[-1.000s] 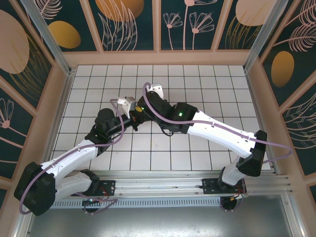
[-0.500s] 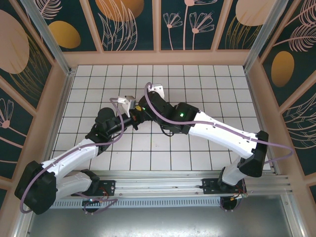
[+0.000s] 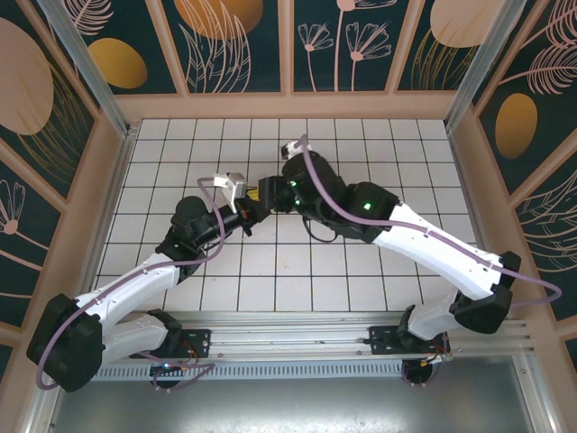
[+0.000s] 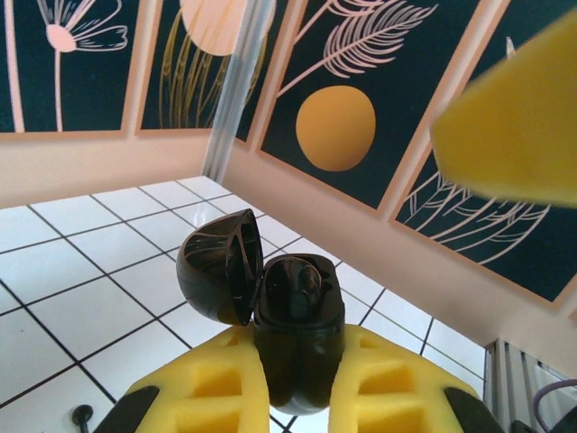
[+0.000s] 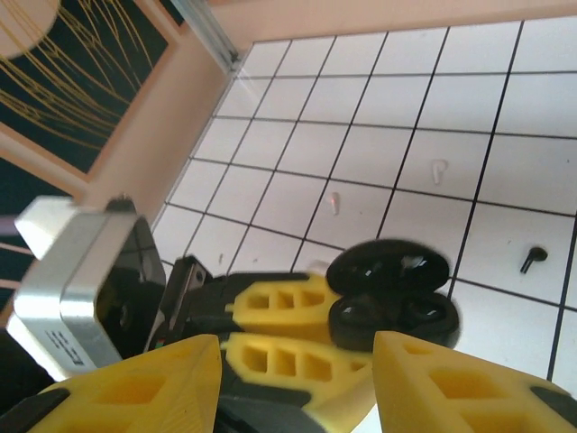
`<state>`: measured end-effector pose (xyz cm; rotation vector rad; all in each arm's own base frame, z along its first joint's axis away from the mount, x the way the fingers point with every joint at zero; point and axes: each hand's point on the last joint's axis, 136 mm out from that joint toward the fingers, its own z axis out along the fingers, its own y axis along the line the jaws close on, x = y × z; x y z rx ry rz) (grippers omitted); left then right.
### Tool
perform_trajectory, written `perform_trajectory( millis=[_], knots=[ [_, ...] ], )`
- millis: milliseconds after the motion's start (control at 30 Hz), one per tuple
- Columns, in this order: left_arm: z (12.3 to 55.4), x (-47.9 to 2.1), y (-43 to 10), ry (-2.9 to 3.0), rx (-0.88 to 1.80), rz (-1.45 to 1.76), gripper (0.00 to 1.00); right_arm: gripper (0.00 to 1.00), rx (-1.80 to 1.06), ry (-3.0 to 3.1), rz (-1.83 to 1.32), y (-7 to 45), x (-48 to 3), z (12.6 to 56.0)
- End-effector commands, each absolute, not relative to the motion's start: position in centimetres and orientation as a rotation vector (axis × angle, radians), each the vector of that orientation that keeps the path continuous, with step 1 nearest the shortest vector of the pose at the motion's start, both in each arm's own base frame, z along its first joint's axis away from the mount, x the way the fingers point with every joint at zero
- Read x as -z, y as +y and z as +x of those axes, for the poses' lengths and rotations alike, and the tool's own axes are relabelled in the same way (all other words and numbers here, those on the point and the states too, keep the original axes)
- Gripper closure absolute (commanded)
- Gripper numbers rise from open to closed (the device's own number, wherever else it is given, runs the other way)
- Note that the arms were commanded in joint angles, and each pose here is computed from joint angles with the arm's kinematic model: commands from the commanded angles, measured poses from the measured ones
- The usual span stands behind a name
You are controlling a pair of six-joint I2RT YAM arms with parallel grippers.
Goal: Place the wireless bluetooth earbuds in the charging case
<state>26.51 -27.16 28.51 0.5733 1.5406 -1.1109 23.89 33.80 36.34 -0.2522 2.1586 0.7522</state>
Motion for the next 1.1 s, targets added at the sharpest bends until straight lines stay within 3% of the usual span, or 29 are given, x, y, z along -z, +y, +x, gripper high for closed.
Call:
perform_trajectory(
  millis=[0,300,600,933,1067],
  knots=[
    [25.4,-30.7,-27.6,1.435,1.153,0.636,1.00,0.55,-0.875,2.106,-0.219,32.1,-38.6,24.3],
    [23.2,-29.9,-27.2,1.415,1.132,0.758,1.00,0.64,-0.815,2.203,-0.007,25.3,-34.3,29.3],
    [22.5,-28.2,-25.0,1.494,1.004,0.727,1.00,0.73,-0.921,2.393,0.162,23.7,-23.3,34.3],
    [22.5,-27.0,-24.2,1.528,0.963,0.701,1.00,0.72,-0.861,2.567,0.260,25.6,-12.6,38.3],
    [22.6,-26.7,-24.2,1.533,0.963,0.700,1.00,0.65,-0.805,2.624,0.278,26.0,-9.8,39.0]
  ],
)
